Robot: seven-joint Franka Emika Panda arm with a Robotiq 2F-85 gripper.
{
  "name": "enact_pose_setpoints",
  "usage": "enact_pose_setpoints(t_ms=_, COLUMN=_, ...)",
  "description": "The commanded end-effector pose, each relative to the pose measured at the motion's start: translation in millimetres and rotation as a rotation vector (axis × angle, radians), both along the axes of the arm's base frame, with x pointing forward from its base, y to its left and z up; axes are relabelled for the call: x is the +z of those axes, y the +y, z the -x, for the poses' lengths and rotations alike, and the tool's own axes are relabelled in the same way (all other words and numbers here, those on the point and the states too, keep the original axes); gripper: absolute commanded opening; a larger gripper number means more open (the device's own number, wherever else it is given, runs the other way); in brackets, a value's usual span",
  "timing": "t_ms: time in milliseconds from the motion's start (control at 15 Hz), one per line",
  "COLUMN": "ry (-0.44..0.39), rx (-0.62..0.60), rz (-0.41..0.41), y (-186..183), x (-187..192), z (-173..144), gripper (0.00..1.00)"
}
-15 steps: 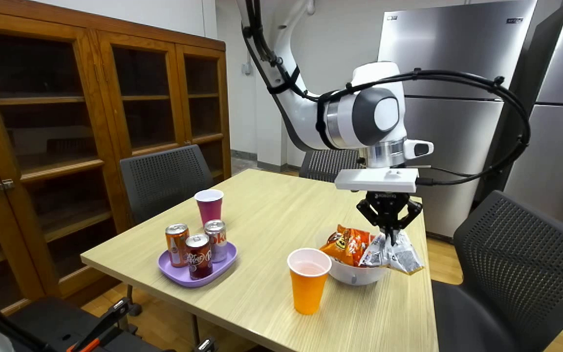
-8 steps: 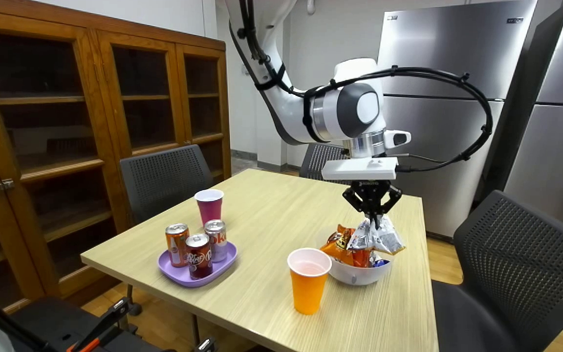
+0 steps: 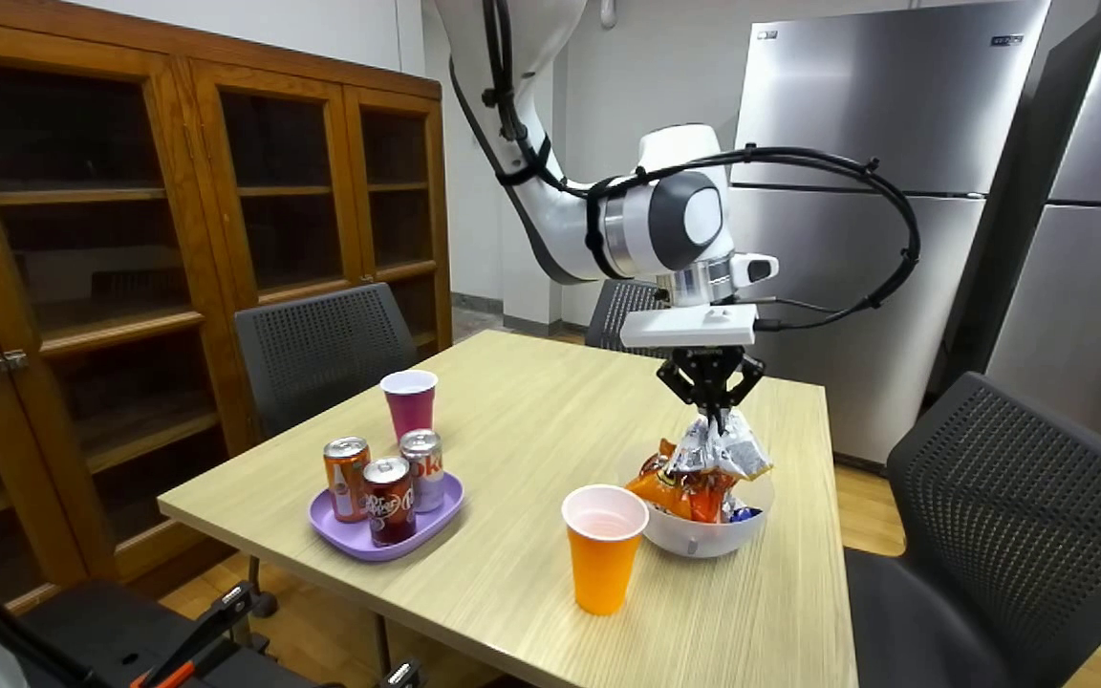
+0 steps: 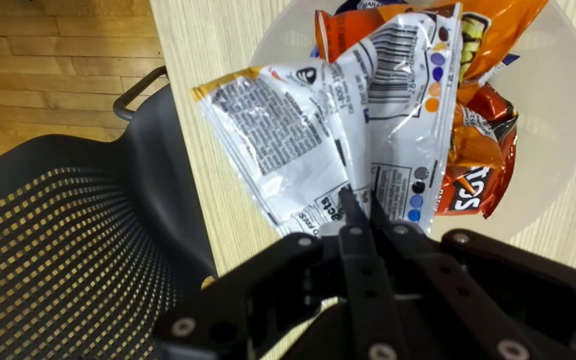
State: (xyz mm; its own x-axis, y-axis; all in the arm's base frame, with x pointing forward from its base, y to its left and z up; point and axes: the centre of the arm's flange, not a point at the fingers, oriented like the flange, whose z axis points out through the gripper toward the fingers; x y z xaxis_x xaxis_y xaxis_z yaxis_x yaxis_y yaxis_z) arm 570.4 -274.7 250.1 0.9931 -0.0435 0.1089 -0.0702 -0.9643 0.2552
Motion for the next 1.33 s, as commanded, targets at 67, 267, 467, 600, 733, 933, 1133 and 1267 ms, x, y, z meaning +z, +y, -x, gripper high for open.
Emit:
enact_pose_setpoints(t_ms=67, ry=0.026, rx=0.003, rz=-0.009, y=-5, x=-16, z=-26, gripper=0.01)
enact_pose_setpoints(t_ms=267, ry=0.050, rx=0.007, rz=-0.015, y=-5, x=-29, z=-32, gripper=0.01)
enact_pose_setpoints(t_ms=467, ry=0.074, rx=0.002, rz=-0.014, y=-8, x=-37, z=-32, gripper=0.01)
enact_pose_setpoints(t_ms=600, ry=0.089, rx=-0.005, rz=-0.015, y=-10, x=-41, z=-30, gripper=0.01)
enact_pose_setpoints(t_ms=733, ry=0.102, rx=-0.013, rz=-0.017, y=-12, x=-44, z=-27, gripper=0.01)
enact_pose_setpoints(t_ms=933, ry=0.112, rx=-0.022, rz=-0.015, y=-14, x=-46, z=-21, gripper=0.01)
enact_pose_setpoints(t_ms=1133, ry=0.121, rx=-0.030, rz=-0.019, y=-16, x=-47, z=-16, gripper=0.01)
enact_pose_setpoints(t_ms=1267, ry=0.128, rx=-0.035, rz=-0.019, y=-17, x=-49, z=-15, gripper=0.01)
